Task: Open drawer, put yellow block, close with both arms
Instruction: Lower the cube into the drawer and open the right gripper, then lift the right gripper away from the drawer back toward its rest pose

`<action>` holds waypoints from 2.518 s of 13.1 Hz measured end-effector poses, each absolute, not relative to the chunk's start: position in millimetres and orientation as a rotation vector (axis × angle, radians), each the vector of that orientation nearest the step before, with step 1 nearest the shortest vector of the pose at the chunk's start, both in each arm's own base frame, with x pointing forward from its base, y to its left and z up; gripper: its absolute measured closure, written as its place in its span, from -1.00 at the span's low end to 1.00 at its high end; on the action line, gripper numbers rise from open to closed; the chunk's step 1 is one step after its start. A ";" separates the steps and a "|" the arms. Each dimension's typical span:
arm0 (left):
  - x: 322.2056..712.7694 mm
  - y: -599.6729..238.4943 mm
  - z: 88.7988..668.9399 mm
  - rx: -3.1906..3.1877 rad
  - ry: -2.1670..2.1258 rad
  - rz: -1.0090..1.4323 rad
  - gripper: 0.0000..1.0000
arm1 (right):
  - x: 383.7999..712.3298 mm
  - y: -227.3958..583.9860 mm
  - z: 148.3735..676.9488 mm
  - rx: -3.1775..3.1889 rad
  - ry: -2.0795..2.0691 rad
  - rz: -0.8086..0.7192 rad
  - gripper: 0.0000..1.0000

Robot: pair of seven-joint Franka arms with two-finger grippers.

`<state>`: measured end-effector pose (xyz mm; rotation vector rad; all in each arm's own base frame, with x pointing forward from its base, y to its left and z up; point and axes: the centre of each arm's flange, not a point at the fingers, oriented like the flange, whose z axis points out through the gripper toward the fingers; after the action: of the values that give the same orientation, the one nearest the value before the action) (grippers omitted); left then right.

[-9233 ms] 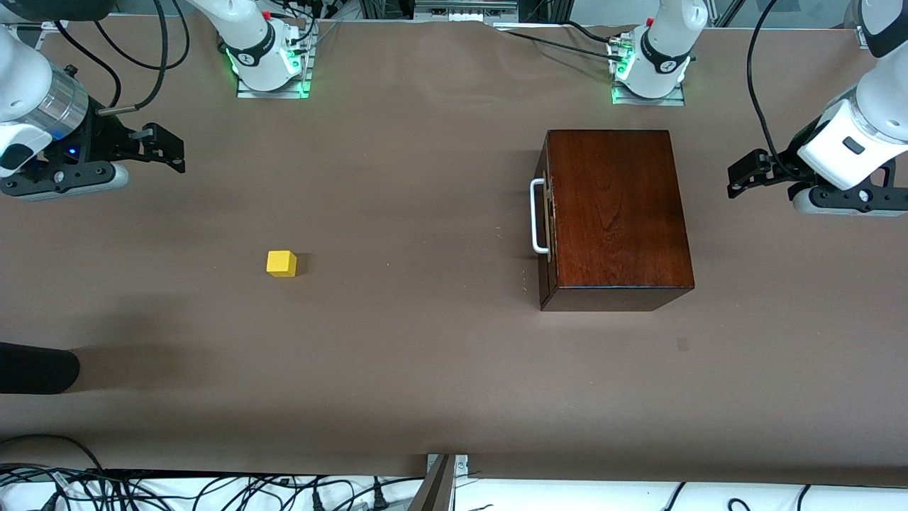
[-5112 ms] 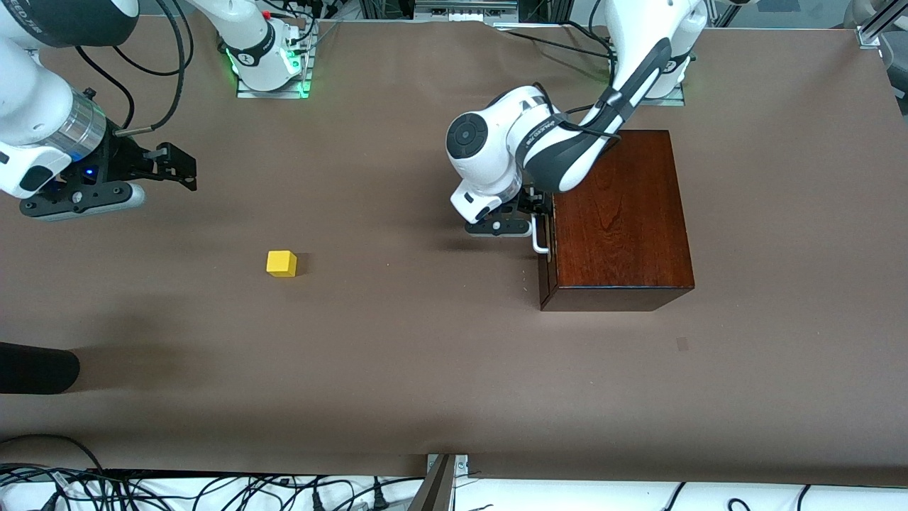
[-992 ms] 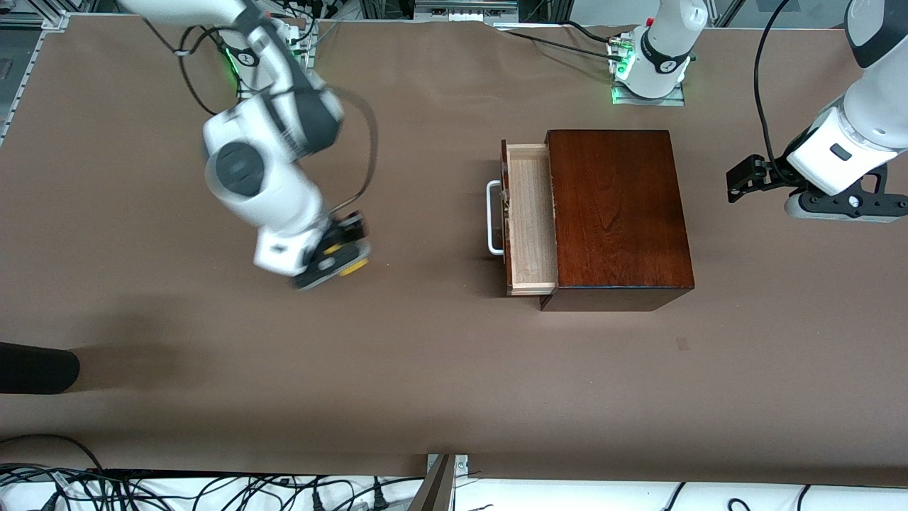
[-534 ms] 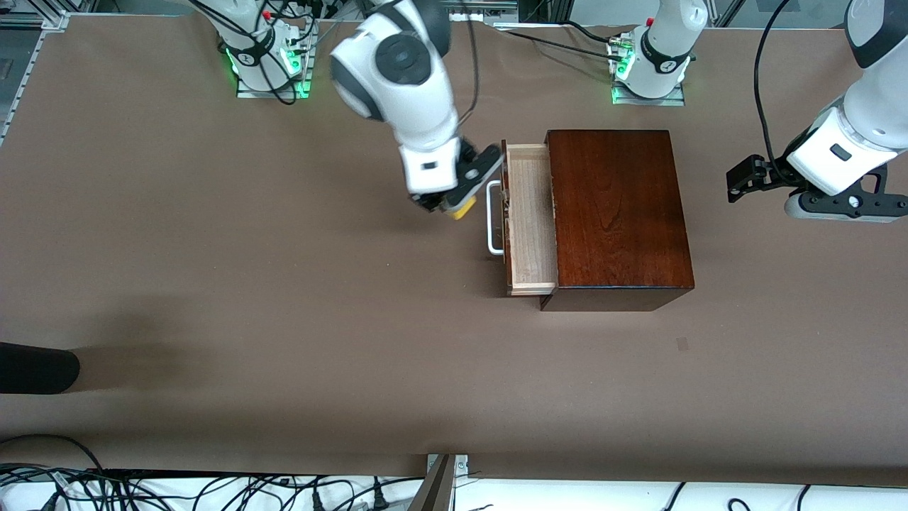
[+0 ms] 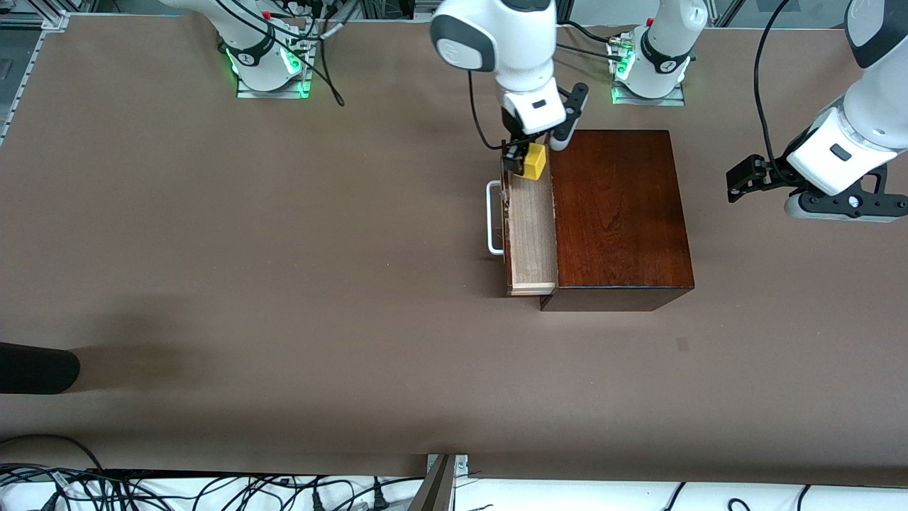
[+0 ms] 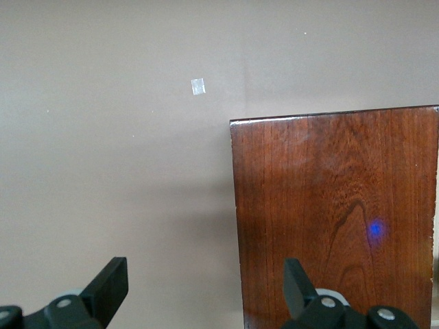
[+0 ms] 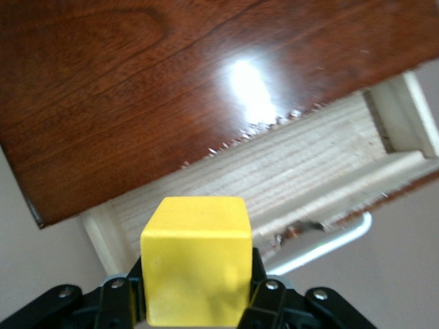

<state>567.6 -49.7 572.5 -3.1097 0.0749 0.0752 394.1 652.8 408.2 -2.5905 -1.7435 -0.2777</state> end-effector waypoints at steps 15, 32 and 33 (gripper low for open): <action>567.5 -49.7 572.4 -3.110 0.075 0.076 -1.00 | 416.1 665.3 319.3 -2.448 -2.117 -0.244 -0.11; 567.6 -49.7 572.1 -3.110 0.075 0.077 -1.00 | 444.1 624.7 458.3 -2.560 -2.022 -0.325 -1.00; 567.6 -49.8 572.1 -3.110 0.075 0.077 -1.00 | 455.7 606.2 478.7 -2.607 -1.987 -0.313 -1.00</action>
<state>567.6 -49.8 572.1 -3.1096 0.0751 0.0767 455.7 606.2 478.7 -2.6071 -1.9871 -0.3131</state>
